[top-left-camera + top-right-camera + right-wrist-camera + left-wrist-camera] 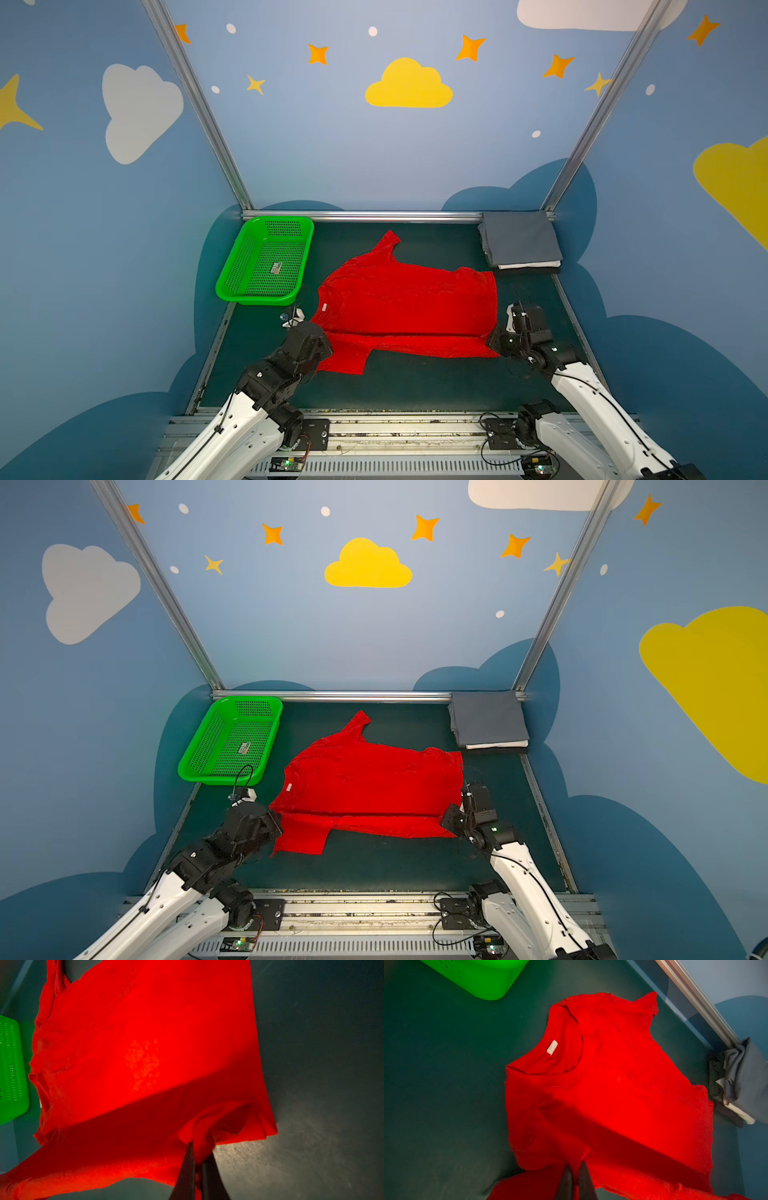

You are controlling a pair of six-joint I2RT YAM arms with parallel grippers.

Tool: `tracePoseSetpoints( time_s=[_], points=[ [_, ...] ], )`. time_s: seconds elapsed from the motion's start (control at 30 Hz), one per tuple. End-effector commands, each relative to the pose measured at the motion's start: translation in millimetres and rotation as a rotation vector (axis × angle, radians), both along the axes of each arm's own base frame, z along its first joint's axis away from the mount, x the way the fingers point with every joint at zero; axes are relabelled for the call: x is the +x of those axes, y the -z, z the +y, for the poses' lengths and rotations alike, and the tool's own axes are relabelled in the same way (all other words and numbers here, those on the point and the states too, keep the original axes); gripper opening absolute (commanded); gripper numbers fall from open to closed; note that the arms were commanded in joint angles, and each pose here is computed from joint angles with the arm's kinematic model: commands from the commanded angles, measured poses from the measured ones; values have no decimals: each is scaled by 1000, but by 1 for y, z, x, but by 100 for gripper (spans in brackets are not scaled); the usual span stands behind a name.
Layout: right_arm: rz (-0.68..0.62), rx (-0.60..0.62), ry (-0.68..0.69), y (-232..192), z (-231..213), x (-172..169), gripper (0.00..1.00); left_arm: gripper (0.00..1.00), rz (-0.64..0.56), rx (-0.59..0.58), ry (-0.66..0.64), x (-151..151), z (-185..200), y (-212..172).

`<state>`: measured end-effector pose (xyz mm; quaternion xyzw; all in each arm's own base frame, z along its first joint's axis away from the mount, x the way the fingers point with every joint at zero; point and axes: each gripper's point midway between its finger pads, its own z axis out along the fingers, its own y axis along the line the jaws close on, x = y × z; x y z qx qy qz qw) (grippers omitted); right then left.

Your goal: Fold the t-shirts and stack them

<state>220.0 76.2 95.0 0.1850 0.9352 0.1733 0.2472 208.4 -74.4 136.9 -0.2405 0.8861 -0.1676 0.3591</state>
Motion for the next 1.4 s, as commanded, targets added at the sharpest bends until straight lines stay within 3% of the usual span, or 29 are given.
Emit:
tracePoseSetpoints(
  time_s=[0.0, 0.2, 0.27, 0.33, 0.4, 0.43, 0.5, 0.57, 0.67, 0.8, 0.9, 1.07, 1.37],
  points=[
    [74, -53, 44, 15, -13, -16, 0, 24, 60, 6, -19, -8, 3, 15],
    [105, -45, 66, 25, -14, -26, 0, 25, 43, -27, 2, -3, -6, 13],
    [122, -46, 68, 28, -15, -30, 13, 29, 39, -12, -6, -2, -3, 10],
    [133, -37, 57, 31, -13, -34, 13, 37, 24, -1, -15, 2, -1, 6],
    [152, -31, 60, 35, -13, -40, 16, 53, 7, 3, -13, 7, -3, 4],
    [154, -28, 63, 35, -13, -41, 25, 53, -2, 4, -11, 10, -5, 3],
    [145, -30, 69, 33, -15, -42, 62, 55, -14, 7, -9, 17, -7, 1],
    [118, -36, 75, 26, -17, -39, 77, 63, -27, 12, 1, 26, -12, -3],
    [51, -24, 65, 7, -13, -25, 86, 65, -52, 23, 35, 46, -21, -16],
    [-17, -31, 21, -30, -7, 6, 91, 82, -110, 33, 74, 85, -33, -44],
    [-62, -42, -4, -49, -2, 34, 92, 89, -148, 29, 121, 118, -43, -58],
    [-58, -33, 13, -42, -6, 82, 92, 89, -114, 62, 181, 178, -58, -60],
    [27, -63, 12, -24, -18, 166, 92, 82, 78, 182, 435, 268, -109, -12]
  ],
)
